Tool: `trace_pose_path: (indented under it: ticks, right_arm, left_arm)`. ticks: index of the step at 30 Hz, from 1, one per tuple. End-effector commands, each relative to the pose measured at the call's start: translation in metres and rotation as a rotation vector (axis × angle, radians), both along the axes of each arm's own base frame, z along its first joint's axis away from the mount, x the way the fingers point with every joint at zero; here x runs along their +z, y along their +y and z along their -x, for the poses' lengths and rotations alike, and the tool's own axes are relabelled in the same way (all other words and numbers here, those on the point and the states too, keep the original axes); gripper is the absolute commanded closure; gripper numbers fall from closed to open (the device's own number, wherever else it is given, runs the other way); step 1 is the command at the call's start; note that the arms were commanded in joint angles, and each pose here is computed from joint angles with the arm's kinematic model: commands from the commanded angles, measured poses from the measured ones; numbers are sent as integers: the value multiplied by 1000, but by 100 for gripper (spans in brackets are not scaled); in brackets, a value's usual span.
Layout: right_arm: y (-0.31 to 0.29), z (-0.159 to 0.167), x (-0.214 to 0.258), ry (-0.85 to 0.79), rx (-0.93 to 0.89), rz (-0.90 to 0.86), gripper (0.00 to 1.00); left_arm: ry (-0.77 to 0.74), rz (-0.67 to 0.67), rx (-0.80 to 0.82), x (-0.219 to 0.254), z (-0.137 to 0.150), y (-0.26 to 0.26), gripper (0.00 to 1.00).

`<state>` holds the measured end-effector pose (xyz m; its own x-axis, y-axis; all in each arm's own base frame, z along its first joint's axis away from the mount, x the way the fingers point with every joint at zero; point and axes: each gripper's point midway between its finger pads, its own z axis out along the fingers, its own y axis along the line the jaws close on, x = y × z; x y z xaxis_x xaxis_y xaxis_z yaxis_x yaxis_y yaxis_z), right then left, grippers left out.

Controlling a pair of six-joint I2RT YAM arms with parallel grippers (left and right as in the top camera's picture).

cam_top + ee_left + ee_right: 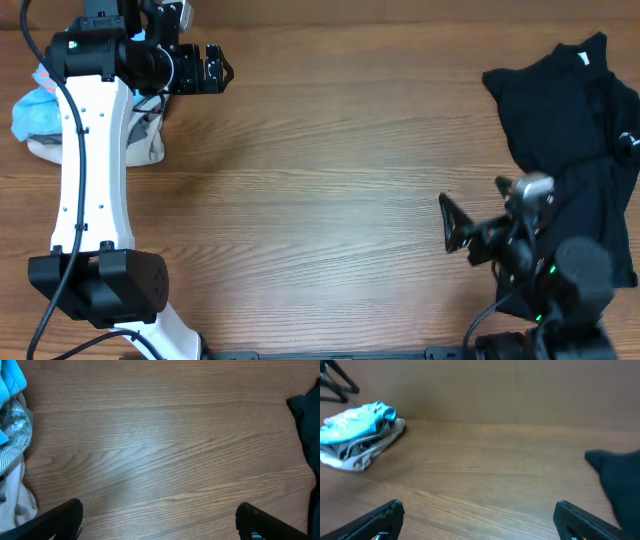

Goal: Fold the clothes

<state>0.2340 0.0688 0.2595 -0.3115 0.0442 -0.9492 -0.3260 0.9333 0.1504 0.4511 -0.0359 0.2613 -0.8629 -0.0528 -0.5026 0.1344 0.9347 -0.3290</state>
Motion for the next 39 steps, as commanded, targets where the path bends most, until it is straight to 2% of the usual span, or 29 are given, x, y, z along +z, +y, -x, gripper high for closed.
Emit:
trace_pose_path:
  ticks: [1, 7, 16, 28, 34, 39]
  right_arm:
    - [-1, 6, -19, -66, -4, -10, 0]
    - [0, 0, -35, -205, -3, -24, 0]
    - [-1, -7, -33, -417, -11, -48, 0]
    - [-20, -10, -61, -380, -125, -31, 0]
    - [-14, -5, -84, -284, -87, -35, 0]
    - [-14, -5, -85, -282, -87, -33, 0]
  left_arm:
    - [9, 17, -3, -3, -2, -3, 0]
    - [9, 17, -3, -3, -2, -3, 0]
    - [9, 17, -3, -3, -2, -3, 0]
    - [9, 17, -3, -3, -2, -3, 0]
    - [9, 17, -3, -3, -2, -3, 0]
    - [9, 17, -3, -3, -2, -3, 0]
